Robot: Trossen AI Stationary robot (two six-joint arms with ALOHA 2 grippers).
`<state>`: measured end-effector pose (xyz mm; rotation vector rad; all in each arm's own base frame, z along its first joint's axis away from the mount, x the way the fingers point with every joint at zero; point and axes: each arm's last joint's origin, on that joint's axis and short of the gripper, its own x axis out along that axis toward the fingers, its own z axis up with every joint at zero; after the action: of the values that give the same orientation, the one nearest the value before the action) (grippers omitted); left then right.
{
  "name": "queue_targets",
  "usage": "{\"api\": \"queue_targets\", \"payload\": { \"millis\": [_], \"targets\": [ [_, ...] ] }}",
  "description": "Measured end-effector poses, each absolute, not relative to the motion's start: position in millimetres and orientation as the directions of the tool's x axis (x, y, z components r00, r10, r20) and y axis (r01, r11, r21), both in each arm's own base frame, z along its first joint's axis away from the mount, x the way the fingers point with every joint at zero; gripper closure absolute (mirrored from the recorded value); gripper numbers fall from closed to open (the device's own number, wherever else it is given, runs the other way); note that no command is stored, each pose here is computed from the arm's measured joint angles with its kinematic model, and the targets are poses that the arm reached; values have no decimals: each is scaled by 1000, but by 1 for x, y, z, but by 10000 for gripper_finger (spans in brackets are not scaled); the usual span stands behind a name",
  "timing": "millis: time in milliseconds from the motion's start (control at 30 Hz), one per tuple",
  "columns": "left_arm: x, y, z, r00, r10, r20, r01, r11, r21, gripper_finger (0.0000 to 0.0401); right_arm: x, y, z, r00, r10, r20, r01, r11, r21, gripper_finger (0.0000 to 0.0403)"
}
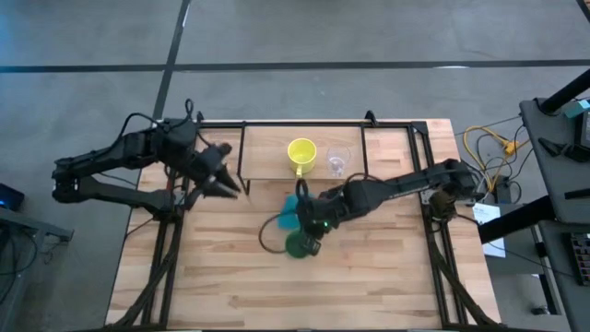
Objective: Stack small to large cups/mugs on shelf
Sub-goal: Put the green cup on the shelf
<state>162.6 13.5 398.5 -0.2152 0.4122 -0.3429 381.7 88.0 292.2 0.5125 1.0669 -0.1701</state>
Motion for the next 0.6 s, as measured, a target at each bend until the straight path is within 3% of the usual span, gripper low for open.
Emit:
{"api": "queue_targets", "payload": {
  "millis": [133,433,600],
  "targets": [
    [164,8,398,804,-492,-333,430,869,-245,326,385,72,315,507,102,-856,398,853,337,394],
    [191,5,386,755,-524,-394,536,839,-90,326,395,44,370,657,127,-743,327,840,433,394],
    [209,8,387,767,-477,-429,541,840,33,326,394,34,377,659,123,-742,337,833,438,394]
  ]
}}
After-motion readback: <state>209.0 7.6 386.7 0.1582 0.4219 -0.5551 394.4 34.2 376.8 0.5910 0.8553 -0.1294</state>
